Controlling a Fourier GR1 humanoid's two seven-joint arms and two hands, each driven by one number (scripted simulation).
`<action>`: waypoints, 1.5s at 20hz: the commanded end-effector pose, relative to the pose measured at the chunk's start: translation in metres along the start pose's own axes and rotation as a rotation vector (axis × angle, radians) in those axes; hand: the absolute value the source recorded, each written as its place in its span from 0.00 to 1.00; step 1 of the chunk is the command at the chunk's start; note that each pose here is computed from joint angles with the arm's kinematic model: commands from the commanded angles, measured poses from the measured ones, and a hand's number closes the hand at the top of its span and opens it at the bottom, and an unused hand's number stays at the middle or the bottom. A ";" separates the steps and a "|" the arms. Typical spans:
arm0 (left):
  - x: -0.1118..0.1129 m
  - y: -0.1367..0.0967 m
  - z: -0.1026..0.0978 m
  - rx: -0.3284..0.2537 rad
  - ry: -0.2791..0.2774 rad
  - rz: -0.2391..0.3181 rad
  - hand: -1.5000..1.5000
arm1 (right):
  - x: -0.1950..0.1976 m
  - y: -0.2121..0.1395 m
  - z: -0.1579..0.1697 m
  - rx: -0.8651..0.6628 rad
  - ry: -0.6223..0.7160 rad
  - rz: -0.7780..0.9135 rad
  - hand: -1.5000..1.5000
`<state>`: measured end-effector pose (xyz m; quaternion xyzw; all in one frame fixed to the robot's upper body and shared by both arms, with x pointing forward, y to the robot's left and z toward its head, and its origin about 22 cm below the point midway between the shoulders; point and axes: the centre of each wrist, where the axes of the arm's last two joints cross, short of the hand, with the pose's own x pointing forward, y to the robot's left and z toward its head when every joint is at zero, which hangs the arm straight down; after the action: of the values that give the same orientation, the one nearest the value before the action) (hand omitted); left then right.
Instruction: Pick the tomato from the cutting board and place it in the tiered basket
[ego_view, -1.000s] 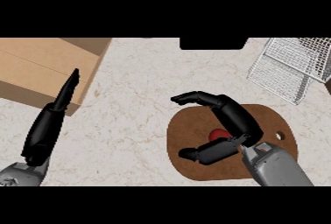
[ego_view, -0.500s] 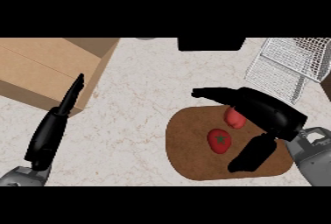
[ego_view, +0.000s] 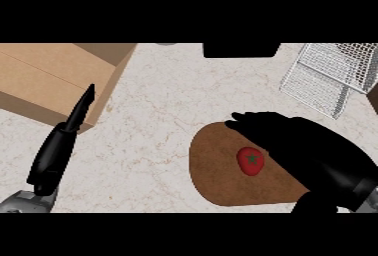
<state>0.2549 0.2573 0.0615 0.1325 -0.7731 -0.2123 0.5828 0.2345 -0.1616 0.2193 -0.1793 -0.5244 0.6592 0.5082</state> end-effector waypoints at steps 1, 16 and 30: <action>0.005 -0.005 0.003 -0.004 0.048 0.009 0.50 | 0.032 0.017 0.009 0.016 0.069 0.027 0.00; -0.012 -0.003 0.012 -0.020 0.044 0.003 0.50 | 0.050 0.083 -0.034 -0.011 0.320 0.211 0.00; -0.010 0.000 0.009 0.000 0.059 -0.003 0.50 | 0.021 0.086 -0.037 0.116 0.381 0.301 0.00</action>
<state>0.2532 0.2562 0.0598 0.1282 -0.7762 -0.2139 0.5790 0.2108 -0.1189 0.1254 -0.3020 -0.3986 0.7071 0.4999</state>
